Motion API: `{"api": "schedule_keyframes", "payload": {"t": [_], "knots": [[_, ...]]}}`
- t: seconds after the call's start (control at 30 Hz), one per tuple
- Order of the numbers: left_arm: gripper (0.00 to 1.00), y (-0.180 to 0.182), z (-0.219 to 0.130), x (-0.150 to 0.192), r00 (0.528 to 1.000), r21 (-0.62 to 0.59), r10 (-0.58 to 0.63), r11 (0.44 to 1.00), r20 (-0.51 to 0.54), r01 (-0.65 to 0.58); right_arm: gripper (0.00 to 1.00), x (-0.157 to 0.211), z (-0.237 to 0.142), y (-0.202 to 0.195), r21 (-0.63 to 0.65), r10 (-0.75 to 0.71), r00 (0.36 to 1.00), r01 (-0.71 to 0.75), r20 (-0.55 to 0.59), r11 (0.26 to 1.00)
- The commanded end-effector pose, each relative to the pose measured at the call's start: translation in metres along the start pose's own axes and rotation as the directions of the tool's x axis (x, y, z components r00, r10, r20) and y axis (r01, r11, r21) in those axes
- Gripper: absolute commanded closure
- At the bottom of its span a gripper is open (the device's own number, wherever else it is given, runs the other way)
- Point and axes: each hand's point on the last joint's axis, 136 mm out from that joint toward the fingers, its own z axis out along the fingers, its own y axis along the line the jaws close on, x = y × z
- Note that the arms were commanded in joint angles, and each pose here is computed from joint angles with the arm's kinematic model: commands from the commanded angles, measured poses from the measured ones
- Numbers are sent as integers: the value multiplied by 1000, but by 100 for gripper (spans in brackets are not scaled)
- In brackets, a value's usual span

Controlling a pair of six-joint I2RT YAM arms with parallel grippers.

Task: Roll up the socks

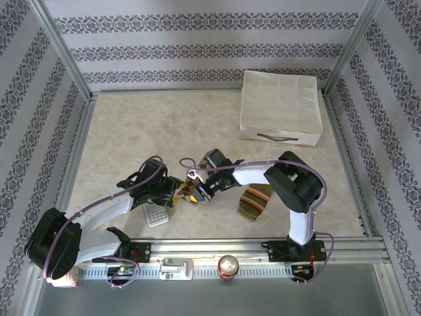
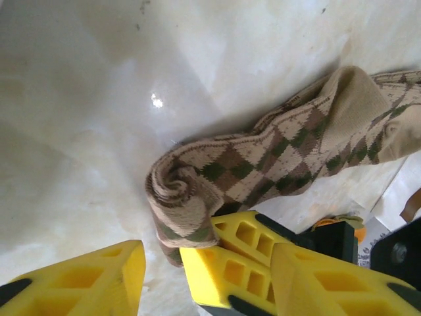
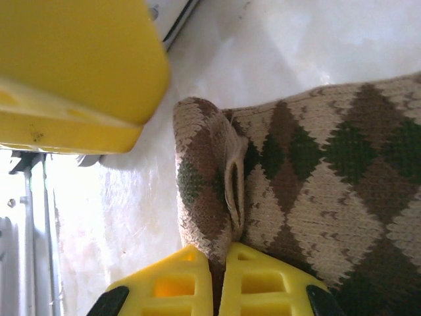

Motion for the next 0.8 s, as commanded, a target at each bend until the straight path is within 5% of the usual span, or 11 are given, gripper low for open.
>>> {"api": "schedule_keyframes", "payload": {"t": [0.0, 0.77], "knots": [[51, -2, 1, 0, 999, 33, 48, 998, -3, -48, 100, 58, 5, -27, 66, 251, 953, -243, -168, 968], [57, -12, 46, 6, 993, 49, 114, 992, -11, -113, 100, 64, 4, -55, 39, 520, 829, -524, -206, 851]]}}
